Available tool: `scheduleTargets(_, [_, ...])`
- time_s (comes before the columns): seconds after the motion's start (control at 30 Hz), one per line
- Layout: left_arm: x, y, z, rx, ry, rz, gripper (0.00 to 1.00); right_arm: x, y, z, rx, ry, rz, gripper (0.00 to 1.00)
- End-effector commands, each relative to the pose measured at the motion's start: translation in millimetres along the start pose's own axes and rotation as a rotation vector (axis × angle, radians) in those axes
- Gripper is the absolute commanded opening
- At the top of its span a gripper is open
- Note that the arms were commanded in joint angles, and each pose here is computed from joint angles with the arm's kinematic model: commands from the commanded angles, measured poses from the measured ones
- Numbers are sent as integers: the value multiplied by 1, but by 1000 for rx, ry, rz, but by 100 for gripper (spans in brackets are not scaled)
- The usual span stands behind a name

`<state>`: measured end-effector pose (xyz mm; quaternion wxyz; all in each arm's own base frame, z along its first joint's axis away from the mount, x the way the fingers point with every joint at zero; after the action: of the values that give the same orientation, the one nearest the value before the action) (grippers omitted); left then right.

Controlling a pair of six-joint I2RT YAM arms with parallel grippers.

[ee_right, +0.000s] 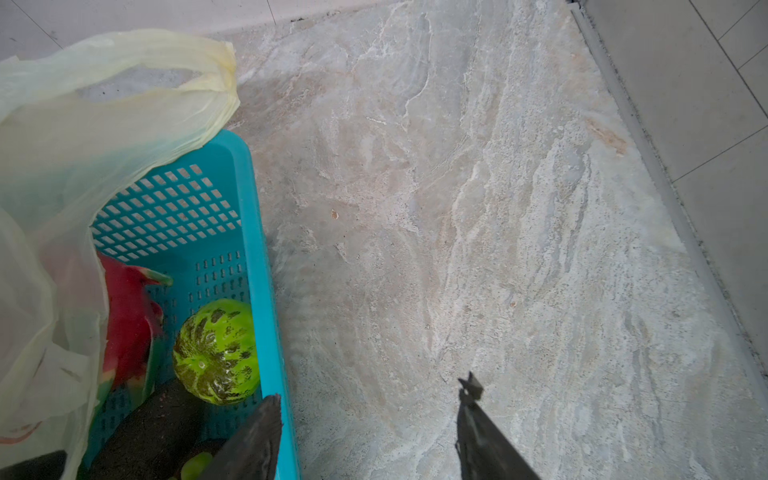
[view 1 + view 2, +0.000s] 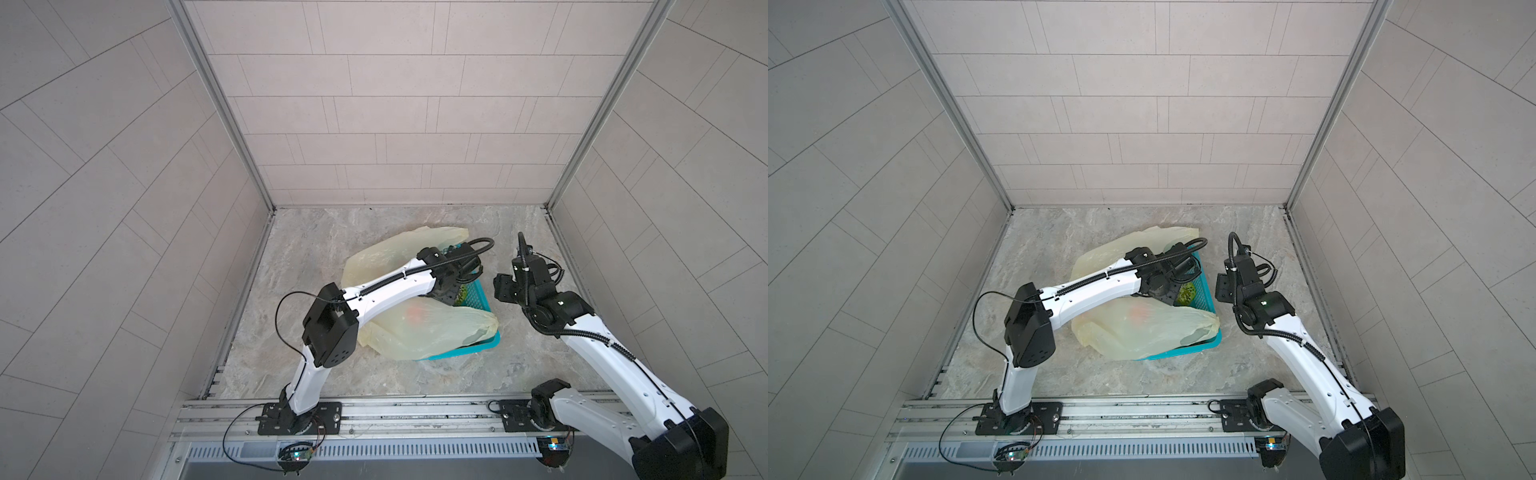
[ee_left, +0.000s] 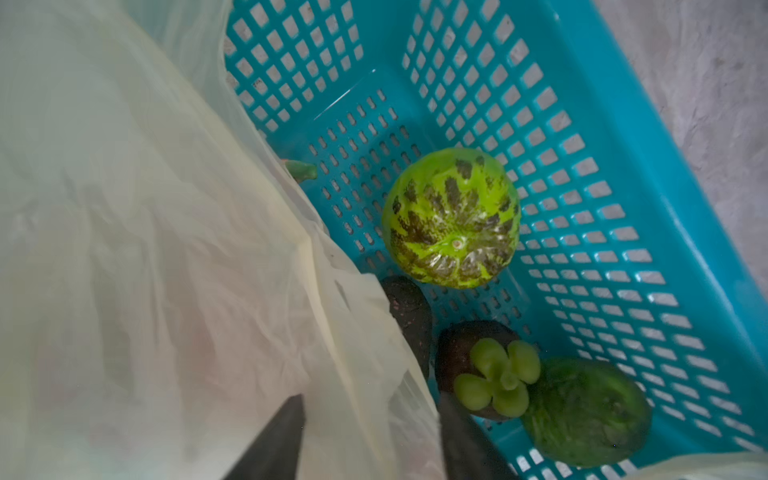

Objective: Place the fruits into the plastic bag
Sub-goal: 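Reach the left gripper to the bag rim while the right gripper approaches the basket, then lift the bag rim with the left gripper while the right reaches into the basket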

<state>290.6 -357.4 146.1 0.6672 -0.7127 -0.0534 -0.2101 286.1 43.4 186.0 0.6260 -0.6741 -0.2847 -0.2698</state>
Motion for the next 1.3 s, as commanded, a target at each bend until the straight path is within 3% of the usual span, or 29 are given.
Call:
scheduleTargets(0.0, [4,-22,6,9,8,-11,19,1,-4,1,11,3,-14,64])
scheduleTargets(0.07, [8,-32,9,-3,1,-26,2,1,-5,2,16,5,-12,63])
scheduleTargets(0.1, [11,-38,14,-6,-15,-37,0,2,-5,3,21,6,-14,63])
scheduleTargets(0.23, [22,-59,25,-133,-61,-59,0,8,-8,9,59,11,-30,63])
scheduleTargets(0.43, [36,-92,51,-498,-141,-178,0,23,-16,41,198,-34,-68,63])
scheduleTargets(0.57, [31,-107,76,-642,-178,-256,0,34,-25,71,308,-87,-110,63])
scheduleTargets(0.8, [18,-123,102,-771,-189,-381,0,47,-36,124,490,-125,-133,64])
scheduleTargets(1.03, [31,-126,118,-873,-339,-439,0,48,-33,173,648,-125,-90,64])
scheduleTargets(1.27, [42,-129,133,-968,-460,-463,0,33,-19,205,693,-185,-6,65])
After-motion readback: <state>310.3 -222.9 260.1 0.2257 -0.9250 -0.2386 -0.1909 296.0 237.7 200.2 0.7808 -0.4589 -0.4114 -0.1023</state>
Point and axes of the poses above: each gripper's point midway between its finger pads, its own y axis out along the fingers, its own z axis along the line the jaws close on, x = y × z, the point moved 1 cm from there along -y, back along the fingers, and after that the axes turned 13 degrees about -y, right-handed, at the moved point
